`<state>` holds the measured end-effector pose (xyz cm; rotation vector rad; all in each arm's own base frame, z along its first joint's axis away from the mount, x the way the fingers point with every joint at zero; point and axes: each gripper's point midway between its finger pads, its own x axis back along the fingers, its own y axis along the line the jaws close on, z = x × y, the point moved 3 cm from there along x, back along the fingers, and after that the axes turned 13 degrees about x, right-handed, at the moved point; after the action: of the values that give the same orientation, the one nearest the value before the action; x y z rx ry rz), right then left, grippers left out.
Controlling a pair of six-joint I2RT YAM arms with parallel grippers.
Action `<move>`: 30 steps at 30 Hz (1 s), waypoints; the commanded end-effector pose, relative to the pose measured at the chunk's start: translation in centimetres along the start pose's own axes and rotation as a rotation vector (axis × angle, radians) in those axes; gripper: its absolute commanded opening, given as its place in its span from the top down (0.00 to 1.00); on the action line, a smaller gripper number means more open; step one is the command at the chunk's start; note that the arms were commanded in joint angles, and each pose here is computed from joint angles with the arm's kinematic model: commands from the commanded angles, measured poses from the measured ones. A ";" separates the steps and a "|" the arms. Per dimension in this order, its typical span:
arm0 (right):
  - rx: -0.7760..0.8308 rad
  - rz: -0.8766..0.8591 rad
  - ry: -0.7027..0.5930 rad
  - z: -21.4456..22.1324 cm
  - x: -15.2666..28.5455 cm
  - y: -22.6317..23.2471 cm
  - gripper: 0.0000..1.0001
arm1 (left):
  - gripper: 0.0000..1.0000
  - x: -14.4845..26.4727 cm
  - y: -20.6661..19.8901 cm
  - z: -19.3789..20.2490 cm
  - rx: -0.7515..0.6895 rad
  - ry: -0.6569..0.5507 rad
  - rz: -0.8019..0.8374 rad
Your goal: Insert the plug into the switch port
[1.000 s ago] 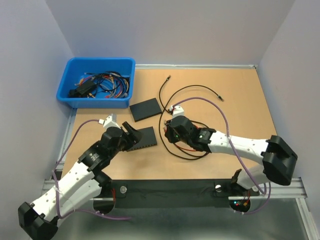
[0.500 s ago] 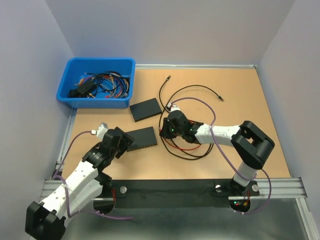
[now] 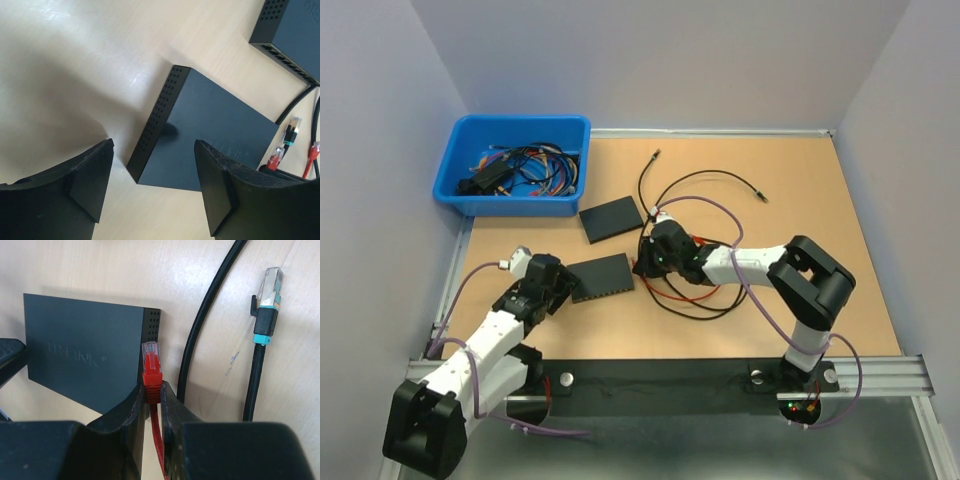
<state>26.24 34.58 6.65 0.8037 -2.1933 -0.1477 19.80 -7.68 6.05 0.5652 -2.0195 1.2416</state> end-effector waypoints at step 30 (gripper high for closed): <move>0.011 0.126 -0.099 -0.7 8.8 -4.8 1.00 | 0.35 3.0 -4.5 10.4 -0.066 0.339 0.181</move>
<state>26.09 27.04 10.69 0.6959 -2.3320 -0.1215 16.80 -16.51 5.94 0.1824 -1.8705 1.2067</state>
